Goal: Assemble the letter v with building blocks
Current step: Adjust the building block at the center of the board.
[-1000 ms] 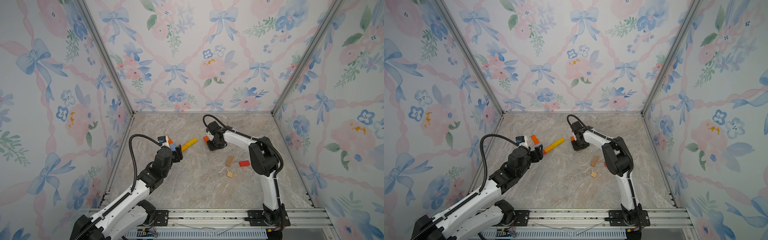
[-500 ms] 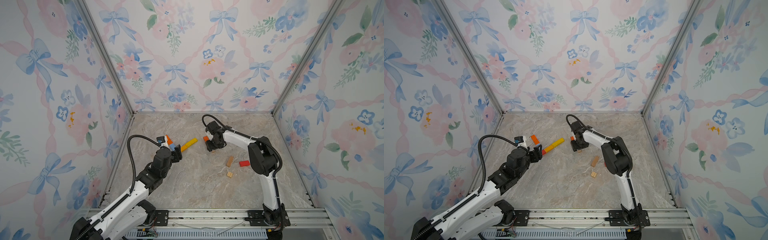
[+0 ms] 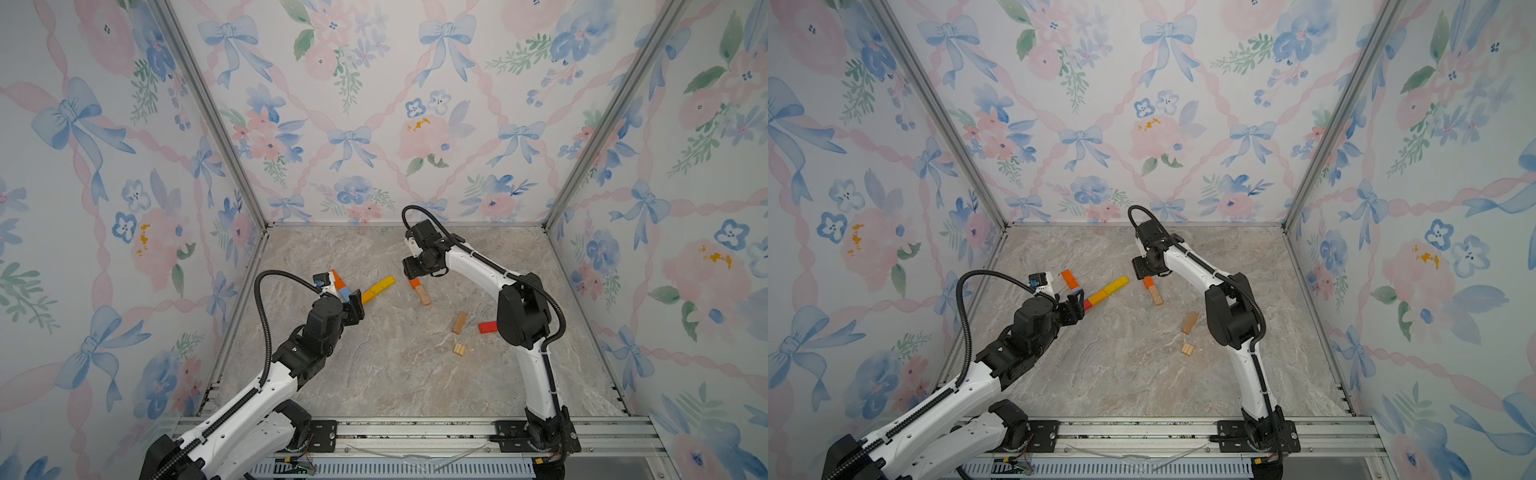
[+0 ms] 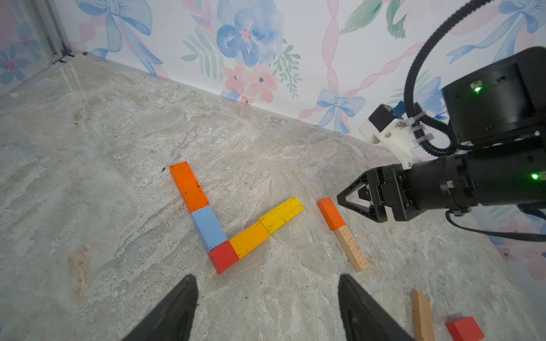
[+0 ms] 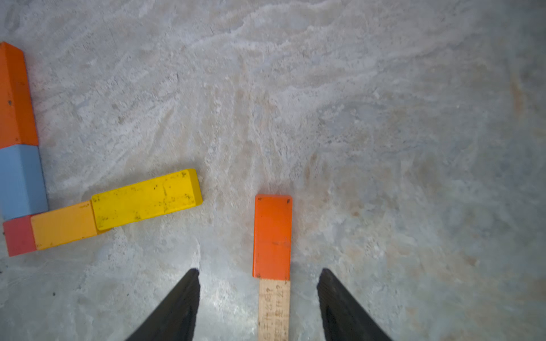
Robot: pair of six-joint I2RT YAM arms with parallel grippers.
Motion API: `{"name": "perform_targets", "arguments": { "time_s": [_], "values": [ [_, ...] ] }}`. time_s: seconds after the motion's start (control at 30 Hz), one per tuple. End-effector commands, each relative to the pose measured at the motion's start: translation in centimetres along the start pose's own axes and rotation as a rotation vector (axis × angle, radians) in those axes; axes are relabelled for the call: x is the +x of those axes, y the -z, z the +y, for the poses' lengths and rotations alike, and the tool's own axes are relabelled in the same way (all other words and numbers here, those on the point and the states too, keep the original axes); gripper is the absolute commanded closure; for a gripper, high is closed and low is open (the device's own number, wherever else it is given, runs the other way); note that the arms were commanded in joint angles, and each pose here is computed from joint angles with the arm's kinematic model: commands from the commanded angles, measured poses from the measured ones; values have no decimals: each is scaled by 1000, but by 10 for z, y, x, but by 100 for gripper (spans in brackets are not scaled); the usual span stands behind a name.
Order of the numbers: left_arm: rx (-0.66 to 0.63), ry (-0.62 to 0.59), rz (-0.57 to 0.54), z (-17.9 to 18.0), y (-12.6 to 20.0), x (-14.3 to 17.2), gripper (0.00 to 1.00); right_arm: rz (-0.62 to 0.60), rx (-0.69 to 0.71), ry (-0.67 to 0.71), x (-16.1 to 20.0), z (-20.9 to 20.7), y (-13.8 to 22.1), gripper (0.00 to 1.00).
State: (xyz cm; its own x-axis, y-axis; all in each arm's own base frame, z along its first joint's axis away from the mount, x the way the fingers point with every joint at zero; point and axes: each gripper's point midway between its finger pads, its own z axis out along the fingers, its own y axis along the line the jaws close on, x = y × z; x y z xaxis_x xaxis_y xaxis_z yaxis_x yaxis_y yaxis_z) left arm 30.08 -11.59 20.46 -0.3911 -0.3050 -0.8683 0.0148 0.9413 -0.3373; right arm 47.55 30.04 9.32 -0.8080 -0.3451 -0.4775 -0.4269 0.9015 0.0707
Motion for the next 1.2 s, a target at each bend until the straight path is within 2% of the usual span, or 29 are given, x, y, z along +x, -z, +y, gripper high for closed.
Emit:
{"name": "perform_targets", "arguments": {
  "time_s": [0.0,0.5,0.93,1.17],
  "values": [
    [-31,10,2,9,2,3,23,111,40,11,22,-13,-24,34],
    [-42,11,0,13,4,3,23,162,51,20,30,-20,-45,34],
    [-47,11,5,15,3,5,23,206,36,25,44,-19,-56,42],
    [-53,15,3,17,5,5,23,213,35,33,46,-19,-58,53]
  ]
}}
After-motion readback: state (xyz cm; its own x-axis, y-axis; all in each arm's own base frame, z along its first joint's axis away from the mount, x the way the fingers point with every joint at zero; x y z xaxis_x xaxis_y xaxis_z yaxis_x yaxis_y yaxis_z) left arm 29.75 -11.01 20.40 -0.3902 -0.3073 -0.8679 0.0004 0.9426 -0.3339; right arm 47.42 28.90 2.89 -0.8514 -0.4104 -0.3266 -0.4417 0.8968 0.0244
